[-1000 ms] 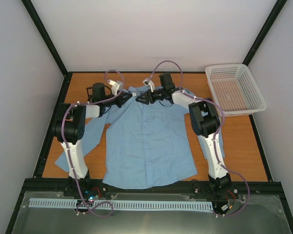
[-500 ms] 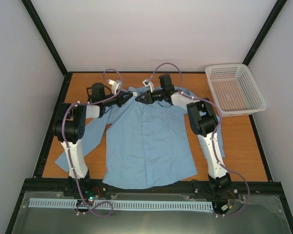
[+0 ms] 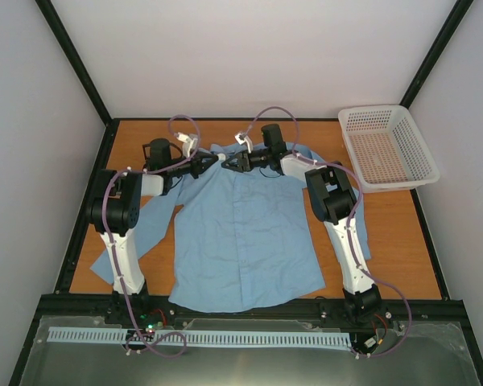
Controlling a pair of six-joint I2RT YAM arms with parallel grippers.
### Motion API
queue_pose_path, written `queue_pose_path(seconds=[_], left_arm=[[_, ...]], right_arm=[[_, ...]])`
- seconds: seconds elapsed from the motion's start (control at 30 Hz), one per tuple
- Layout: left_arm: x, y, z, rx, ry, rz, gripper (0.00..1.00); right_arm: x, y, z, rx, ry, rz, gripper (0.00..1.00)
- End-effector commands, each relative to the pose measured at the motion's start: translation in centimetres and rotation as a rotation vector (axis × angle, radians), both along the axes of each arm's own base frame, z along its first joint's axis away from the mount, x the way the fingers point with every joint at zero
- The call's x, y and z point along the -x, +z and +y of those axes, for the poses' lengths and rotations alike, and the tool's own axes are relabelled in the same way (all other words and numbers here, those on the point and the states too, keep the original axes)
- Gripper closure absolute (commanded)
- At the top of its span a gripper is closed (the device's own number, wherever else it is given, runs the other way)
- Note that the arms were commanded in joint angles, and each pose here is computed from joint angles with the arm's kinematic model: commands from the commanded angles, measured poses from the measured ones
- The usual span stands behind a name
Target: Pin the brooch onto the clothing
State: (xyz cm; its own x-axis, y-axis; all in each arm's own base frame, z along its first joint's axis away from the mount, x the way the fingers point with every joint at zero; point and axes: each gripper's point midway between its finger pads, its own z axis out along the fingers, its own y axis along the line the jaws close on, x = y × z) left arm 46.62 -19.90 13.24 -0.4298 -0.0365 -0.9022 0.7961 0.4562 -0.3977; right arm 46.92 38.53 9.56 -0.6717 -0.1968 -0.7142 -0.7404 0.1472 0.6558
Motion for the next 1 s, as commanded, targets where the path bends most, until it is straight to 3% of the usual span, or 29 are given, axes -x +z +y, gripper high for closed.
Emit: queue_pose_path(seconds=[0.0,0.13,0.43,0.97], left_arm=[[0.80,0.21,-0.46,0.027,-0.066,-0.022,0.99],[0.84,0.14,-0.54,0.028,-0.075,-0.023,0.99],[1.21,0.01,-0.66,0.035,-0.094,-0.017,0.99],[1.14,-0.02,-0.90,0.032,-0.101,-0.015,0.99]], right_arm=[[-0.44,1.17,0.61,-0.043,0.014,-0.017,0.56],[-0.29,1.25,0.62,-0.046,0.022,-0.009,0.52],[-0.76,0.69,0.81,-0.047,0.009,0.029,0.56],[-0.30,1.17,0.88,-0.051,0.040,0.005,0.46]])
